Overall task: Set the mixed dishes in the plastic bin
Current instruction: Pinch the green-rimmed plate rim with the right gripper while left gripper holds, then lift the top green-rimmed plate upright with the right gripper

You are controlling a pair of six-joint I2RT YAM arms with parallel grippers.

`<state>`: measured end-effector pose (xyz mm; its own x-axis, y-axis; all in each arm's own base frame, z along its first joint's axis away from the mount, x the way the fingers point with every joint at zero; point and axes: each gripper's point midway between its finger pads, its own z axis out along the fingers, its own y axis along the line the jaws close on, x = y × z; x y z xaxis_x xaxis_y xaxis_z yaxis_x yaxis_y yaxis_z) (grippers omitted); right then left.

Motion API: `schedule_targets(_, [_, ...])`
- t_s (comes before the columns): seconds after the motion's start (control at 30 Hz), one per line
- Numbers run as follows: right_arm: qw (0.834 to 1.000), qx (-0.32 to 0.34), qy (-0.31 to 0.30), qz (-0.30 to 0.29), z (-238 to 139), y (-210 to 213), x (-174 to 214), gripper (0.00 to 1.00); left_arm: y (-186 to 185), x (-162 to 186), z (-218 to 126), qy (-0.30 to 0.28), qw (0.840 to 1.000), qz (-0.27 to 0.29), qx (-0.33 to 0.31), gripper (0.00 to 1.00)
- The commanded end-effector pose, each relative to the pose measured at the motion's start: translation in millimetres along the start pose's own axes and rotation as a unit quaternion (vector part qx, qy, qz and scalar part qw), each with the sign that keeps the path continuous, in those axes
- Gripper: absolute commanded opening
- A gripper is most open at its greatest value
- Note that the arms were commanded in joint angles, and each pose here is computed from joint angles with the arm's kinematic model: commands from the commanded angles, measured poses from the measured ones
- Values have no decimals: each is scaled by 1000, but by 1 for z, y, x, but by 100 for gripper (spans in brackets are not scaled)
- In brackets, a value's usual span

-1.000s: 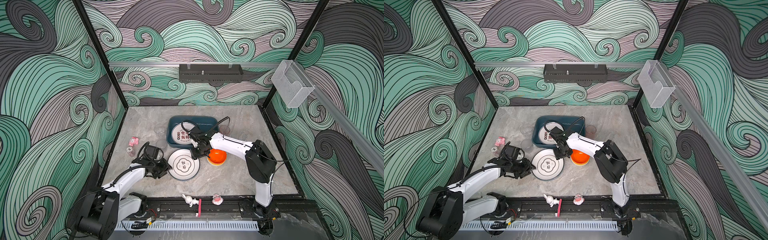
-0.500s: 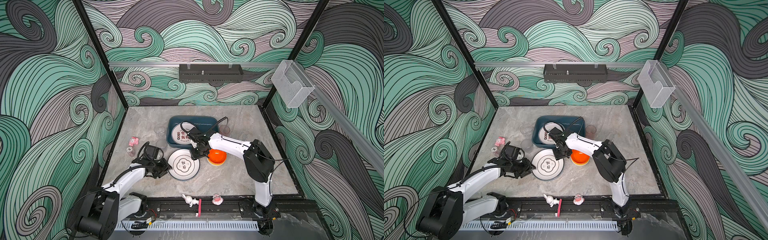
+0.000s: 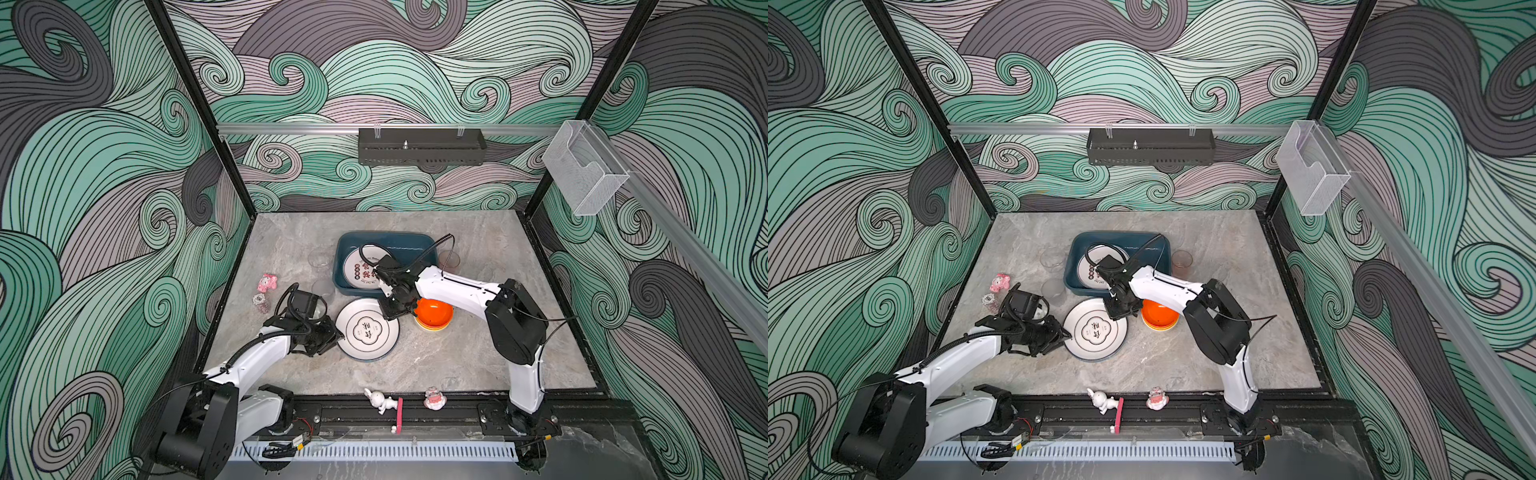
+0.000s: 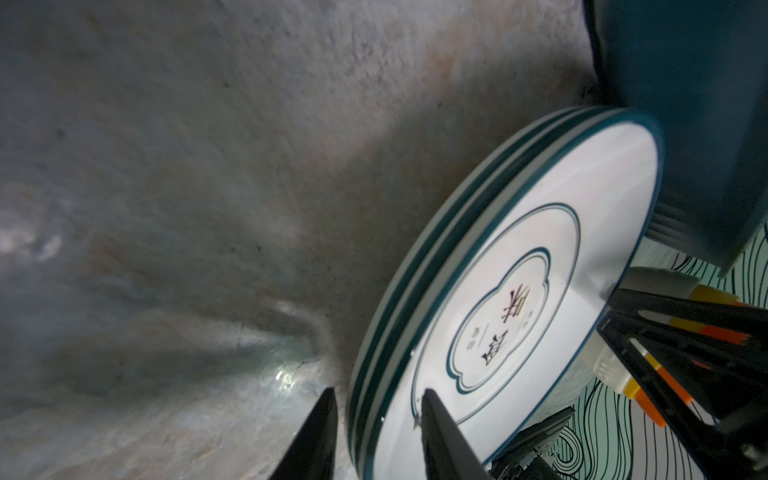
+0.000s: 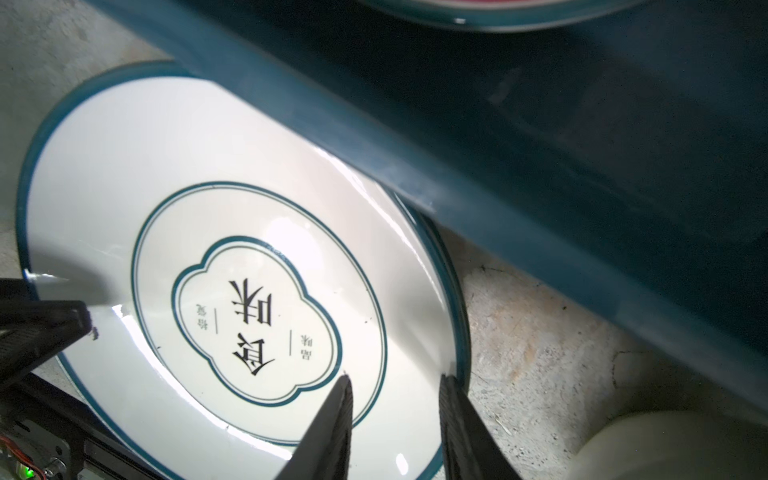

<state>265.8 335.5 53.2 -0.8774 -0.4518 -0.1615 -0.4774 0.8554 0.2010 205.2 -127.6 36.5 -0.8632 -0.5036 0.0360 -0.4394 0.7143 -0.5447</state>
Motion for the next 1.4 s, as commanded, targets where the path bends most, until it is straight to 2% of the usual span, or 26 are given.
schedule_targets(0.0, [1000, -4, 10, -7, 1, 5, 2, 37, 0, 3, 2, 7, 1000, -4, 0, 36])
schedule_targets(0.47, [999, 29, -25, -12, -23, -5, -3, 47, 2, 4, 1, 7, 1000, -5, -2, 35])
schedule_targets(0.87, [999, 41, -9, -11, -7, -10, -3, 53, 1, 4, -1, 6, 1000, -6, 1, 35])
schedule_targets(1.37, [1000, 20, 7, -10, 2, -3, -1, 42, 1, 6, -2, 6, 1000, -5, 2, 35])
